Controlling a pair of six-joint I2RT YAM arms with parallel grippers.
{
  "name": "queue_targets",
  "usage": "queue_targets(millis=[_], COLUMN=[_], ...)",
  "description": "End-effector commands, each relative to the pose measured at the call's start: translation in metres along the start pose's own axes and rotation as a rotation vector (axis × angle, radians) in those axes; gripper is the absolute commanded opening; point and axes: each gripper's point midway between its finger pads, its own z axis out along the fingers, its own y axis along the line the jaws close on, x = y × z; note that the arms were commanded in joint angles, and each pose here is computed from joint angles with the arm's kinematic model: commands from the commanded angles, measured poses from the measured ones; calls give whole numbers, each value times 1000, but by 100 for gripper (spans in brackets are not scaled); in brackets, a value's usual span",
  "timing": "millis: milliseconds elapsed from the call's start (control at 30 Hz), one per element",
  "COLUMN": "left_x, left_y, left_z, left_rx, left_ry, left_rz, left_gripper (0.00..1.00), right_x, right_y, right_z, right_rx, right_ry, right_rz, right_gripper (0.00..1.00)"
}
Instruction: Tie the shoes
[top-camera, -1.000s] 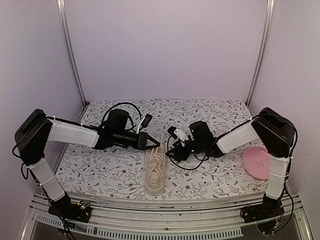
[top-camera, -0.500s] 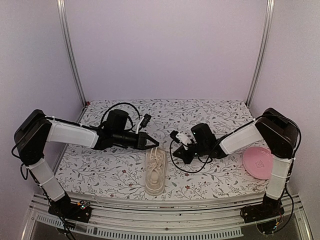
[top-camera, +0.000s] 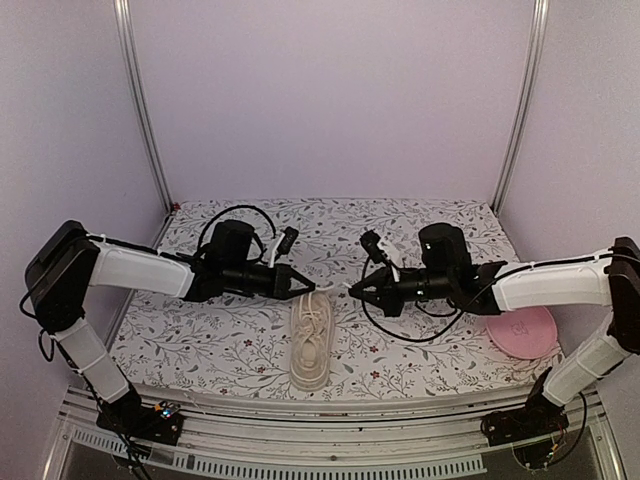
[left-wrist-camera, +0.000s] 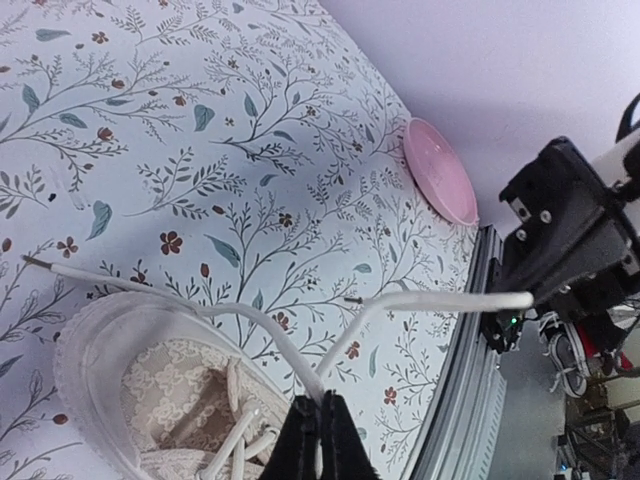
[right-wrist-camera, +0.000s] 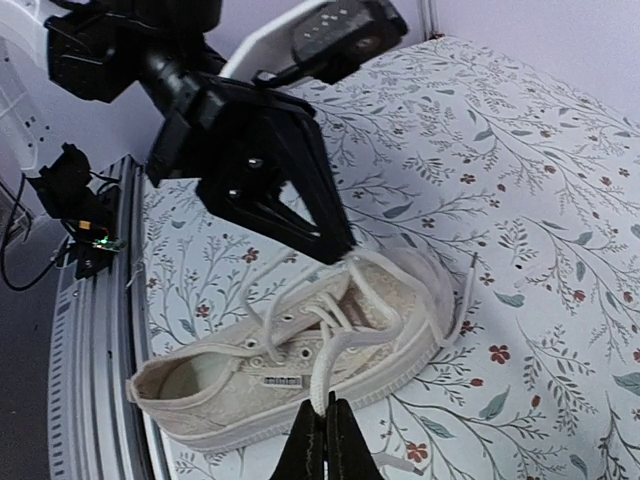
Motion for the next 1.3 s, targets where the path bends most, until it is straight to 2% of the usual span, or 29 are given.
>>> queue_targets(millis=[0, 267, 467, 500, 600, 667, 900, 1000, 1100, 1267], left_x=[-7, -4, -1, 0, 4, 5, 4, 5, 6, 7], left_y=[-11, -13, -21, -23, -24, -24, -35, -38, -37, -36], left_z=[-4, -3, -5, -6, -7, -9, -14, -13, -13, -13], left_rx=[16, 27, 72, 79, 86, 89, 131, 147, 147, 142], left_ry=[-37, -41, -40, -38, -32, -31, -29, -22, -19, -16], left_rz=[23, 16, 24, 29, 38, 46, 98, 114, 116, 111], left_gripper=[0, 0, 0, 0, 0, 0, 0, 0, 0, 0], right_x=[-5, -2, 11, 13, 14, 4, -22, -29, -30, -13], right_y=[63, 157, 178, 178, 172, 169, 103, 59, 22, 16], right_z=[-2, 39, 79, 85, 91, 79, 4, -15, -16, 13], right_rx=[-203, -388, -408, -405, -373, -343, -187, -130, -88, -186], right_ry=[-7, 40, 83, 89, 96, 71, -36, -73, -73, -7], right_rz=[61, 29, 37, 47, 56, 36, 7, 18, 70, 138], right_gripper=[2, 2, 3, 9, 39, 55, 88, 91, 89, 82])
